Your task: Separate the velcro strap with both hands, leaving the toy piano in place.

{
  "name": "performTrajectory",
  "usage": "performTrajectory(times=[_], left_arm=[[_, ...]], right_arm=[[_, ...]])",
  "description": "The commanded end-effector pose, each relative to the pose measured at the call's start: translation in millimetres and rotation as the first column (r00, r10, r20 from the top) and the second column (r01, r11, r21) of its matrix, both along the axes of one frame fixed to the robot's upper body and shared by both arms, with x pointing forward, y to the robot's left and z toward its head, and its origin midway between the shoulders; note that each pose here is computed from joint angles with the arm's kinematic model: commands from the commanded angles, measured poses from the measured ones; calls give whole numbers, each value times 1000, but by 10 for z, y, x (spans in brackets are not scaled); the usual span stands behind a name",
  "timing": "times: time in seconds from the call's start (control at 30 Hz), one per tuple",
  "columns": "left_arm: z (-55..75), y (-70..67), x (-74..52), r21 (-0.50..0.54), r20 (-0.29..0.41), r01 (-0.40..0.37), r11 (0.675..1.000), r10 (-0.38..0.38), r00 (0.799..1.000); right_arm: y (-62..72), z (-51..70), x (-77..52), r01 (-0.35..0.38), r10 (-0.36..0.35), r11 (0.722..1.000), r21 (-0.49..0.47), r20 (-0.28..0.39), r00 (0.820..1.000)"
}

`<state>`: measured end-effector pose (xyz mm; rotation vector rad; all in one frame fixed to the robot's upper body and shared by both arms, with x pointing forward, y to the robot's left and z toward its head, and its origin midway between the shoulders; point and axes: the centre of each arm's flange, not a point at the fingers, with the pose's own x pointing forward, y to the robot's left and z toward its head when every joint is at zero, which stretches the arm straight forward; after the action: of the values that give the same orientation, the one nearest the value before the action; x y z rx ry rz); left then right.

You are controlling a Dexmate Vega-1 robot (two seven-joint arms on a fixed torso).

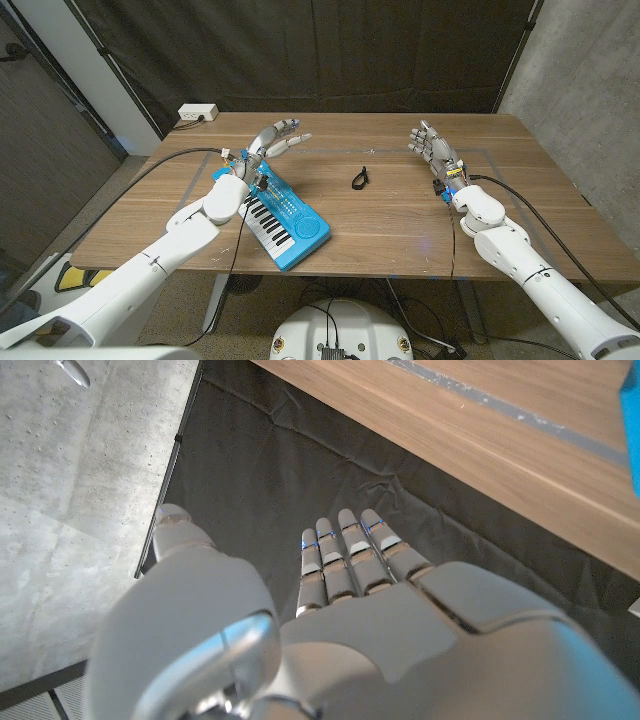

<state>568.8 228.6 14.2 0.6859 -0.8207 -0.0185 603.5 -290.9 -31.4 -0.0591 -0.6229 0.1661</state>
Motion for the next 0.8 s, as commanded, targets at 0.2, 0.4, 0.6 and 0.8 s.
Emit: performTrajectory(times=[0.2, 0.4, 0.6, 0.8], left_arm=[[30, -457, -184, 94, 143, -219, 971, 205, 968], [128, -640, -235, 176, 176, -309, 935, 279, 944], [216, -787, -247, 264, 210, -368, 892, 319, 924], [262, -900, -268, 342, 230, -404, 849, 341, 912]], right_arm=[[-381, 6, 22, -35, 35, 999, 31, -2, 999], [-495, -38, 30, -59, 60, 997, 56, -11, 998], [-573, -66, 49, -64, 65, 996, 62, -20, 998], [-600, -78, 68, -67, 69, 996, 66, -30, 997]])
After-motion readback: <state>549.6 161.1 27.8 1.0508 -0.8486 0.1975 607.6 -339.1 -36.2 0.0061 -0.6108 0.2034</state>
